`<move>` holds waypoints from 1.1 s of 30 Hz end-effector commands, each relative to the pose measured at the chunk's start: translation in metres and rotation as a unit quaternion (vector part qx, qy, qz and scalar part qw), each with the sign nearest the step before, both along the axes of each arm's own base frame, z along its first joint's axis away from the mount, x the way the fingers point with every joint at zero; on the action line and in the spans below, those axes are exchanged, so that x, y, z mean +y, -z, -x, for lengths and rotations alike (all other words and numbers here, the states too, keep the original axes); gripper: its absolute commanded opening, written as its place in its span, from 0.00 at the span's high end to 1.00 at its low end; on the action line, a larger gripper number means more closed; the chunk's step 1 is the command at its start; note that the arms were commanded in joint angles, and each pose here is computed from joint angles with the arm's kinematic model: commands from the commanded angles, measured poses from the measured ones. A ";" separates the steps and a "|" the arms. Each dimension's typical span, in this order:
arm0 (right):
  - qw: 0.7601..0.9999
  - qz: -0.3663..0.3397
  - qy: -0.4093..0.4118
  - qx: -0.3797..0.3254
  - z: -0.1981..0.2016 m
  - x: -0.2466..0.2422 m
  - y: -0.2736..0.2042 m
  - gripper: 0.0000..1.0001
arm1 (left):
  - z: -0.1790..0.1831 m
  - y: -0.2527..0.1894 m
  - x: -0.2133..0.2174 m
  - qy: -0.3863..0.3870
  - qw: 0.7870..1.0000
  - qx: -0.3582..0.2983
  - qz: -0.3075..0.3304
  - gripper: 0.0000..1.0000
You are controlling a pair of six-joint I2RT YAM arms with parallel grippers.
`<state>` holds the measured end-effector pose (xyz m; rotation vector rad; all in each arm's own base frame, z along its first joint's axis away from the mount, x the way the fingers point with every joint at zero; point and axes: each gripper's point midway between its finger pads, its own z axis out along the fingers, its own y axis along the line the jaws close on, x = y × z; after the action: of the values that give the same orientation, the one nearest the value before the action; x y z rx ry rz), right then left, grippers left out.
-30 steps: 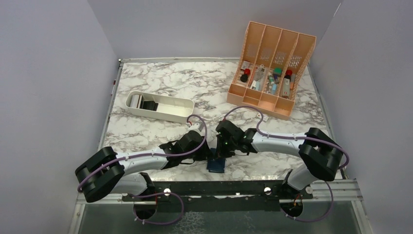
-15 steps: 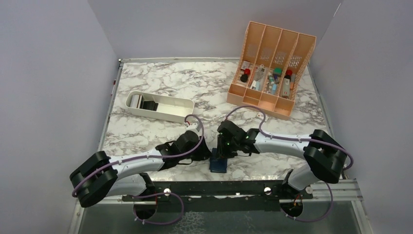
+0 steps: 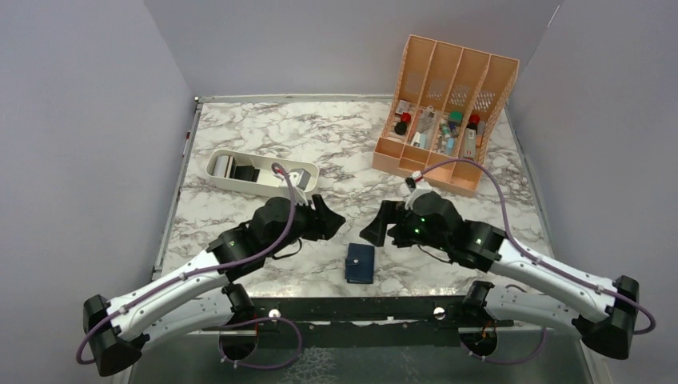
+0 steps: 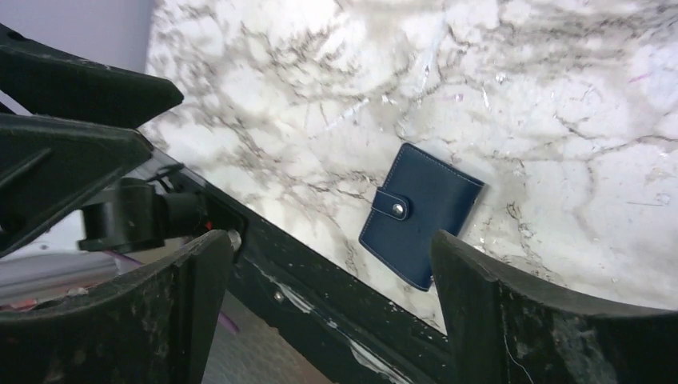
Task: Put the credit cards into the card holder
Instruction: Reset both arms
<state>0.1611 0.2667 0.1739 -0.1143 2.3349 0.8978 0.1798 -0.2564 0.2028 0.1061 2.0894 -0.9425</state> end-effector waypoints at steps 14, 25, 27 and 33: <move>0.977 -0.030 0.148 -0.153 0.000 -0.117 -0.095 0.00 | 0.015 -0.104 0.053 -0.015 0.991 -0.125 0.041 0.01; 0.976 -0.042 0.145 -0.156 0.004 -0.121 -0.095 0.00 | 0.017 -0.092 0.055 -0.019 0.992 -0.117 0.040 0.01; 0.977 -0.039 0.145 -0.154 0.004 -0.120 -0.093 0.00 | 0.016 -0.088 0.056 -0.022 0.992 -0.115 0.037 0.01; 0.977 -0.035 0.144 -0.152 0.002 -0.118 -0.092 0.00 | 0.012 -0.080 0.059 -0.032 0.993 -0.115 0.023 0.01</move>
<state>0.1555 0.1533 0.2724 0.0994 1.9587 0.8061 0.1623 -0.2046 0.2905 0.1363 1.8416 -0.9481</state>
